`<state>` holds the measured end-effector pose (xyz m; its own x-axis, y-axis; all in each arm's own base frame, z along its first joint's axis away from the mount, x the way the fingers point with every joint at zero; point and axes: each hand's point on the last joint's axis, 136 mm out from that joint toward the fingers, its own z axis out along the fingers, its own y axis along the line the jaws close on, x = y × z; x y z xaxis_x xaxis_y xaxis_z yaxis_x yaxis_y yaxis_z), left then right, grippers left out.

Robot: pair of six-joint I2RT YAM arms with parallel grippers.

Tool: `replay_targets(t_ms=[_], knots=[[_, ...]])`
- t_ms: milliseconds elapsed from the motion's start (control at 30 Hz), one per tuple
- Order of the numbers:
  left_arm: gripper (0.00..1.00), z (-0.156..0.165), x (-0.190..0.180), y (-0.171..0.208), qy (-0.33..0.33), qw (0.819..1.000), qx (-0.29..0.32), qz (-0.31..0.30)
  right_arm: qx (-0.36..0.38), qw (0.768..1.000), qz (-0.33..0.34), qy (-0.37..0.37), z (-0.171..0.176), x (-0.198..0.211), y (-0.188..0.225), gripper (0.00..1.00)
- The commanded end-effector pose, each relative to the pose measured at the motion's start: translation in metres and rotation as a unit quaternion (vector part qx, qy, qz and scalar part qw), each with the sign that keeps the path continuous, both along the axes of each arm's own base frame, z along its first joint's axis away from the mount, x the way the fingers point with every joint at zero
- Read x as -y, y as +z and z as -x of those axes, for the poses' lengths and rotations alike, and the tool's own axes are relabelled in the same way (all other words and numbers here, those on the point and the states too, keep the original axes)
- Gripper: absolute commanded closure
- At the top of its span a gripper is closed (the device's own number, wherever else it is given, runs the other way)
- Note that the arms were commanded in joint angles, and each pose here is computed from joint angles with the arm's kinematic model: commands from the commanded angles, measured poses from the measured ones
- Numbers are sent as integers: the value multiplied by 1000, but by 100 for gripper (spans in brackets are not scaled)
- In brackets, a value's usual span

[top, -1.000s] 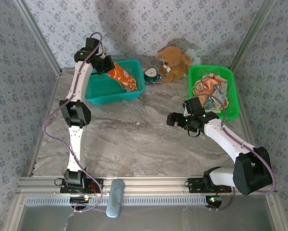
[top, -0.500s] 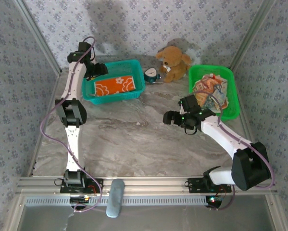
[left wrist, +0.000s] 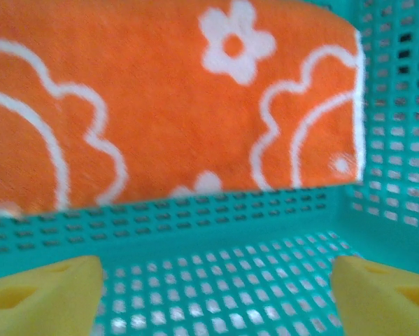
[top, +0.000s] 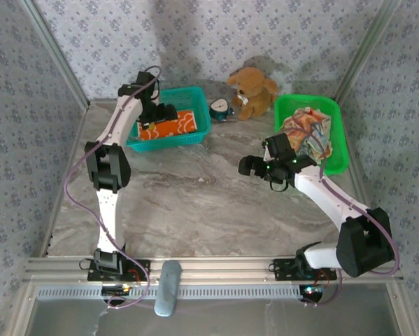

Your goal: Fold and stack the towels

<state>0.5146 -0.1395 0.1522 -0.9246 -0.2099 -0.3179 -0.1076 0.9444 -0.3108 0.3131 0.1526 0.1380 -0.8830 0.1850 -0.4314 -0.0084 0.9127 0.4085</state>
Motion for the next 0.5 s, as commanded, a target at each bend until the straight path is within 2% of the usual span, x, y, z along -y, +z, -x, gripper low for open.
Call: replay_targets(t_ms=[0,233,367,467], knots=[[6,8,9,60,12,996,75,40,23,1000,12,-11,-14,15,15,0],[3,64,22,73,12,994,89,64,47,994,58,-78,-52,66,32,0],[3,101,30,73,8,994,92,63,62,981,117,-144,-76,112,41,0],[0,126,35,70,11,993,91,69,79,972,128,-183,-95,140,52,0]])
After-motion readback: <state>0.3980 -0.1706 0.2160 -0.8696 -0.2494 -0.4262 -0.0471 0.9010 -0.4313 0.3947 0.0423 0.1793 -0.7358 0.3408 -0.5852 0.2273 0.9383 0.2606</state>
